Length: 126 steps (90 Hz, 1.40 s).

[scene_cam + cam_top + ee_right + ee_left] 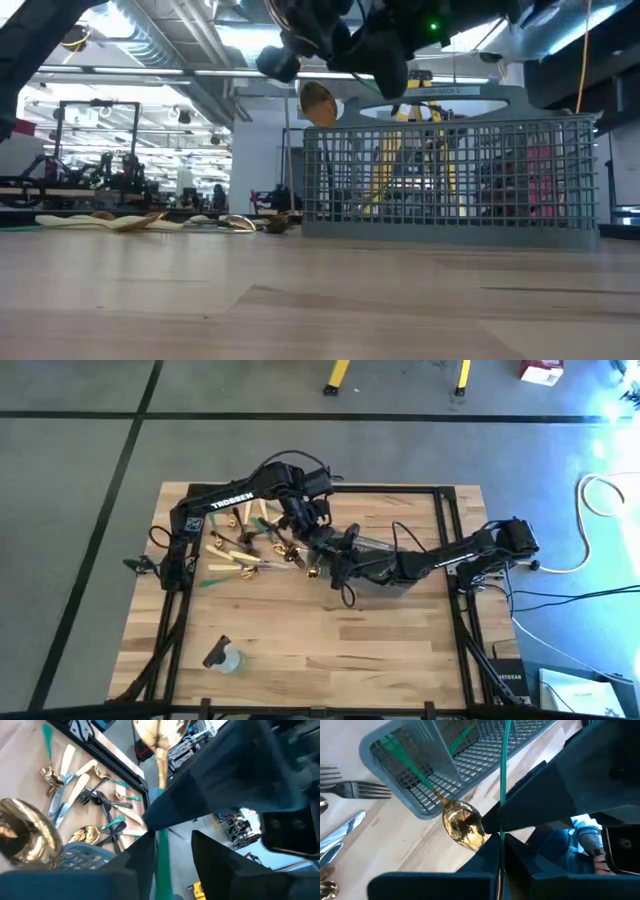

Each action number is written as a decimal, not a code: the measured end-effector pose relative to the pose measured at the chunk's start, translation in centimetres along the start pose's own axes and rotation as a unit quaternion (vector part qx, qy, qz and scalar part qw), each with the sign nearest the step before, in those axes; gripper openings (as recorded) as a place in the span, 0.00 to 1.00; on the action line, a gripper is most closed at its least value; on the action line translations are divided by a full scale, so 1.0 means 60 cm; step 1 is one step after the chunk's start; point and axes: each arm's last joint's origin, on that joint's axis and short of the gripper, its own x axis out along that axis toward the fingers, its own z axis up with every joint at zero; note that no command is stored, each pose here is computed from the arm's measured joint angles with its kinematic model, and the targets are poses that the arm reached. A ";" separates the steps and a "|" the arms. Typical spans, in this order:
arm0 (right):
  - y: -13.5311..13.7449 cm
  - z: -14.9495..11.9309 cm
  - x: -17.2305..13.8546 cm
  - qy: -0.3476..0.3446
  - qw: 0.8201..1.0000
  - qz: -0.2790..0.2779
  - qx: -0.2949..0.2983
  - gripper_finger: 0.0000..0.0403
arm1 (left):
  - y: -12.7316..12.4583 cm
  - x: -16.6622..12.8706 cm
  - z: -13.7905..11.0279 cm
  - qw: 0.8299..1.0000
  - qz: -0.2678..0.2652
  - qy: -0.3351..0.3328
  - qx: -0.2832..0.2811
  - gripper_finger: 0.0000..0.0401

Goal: Sort silverware
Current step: Put the gold spoon into the cutlery rack

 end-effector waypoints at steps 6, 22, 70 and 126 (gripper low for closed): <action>0.002 -0.002 0.000 0.005 1.000 0.006 -0.005 0.23 | 0.000 0.000 0.000 1.000 -0.003 0.001 0.001 0.01; 0.003 -0.002 0.000 0.005 1.000 0.008 -0.006 0.14 | -0.001 0.000 0.000 1.000 -0.004 0.001 0.001 0.01; 0.005 0.000 -0.002 0.000 1.000 0.014 0.010 0.03 | 0.003 -0.003 0.004 1.000 0.006 -0.012 0.005 0.01; 0.005 0.000 -0.002 0.000 1.000 0.014 0.010 0.03 | 0.010 -0.006 0.008 0.999 0.019 -0.021 0.017 0.01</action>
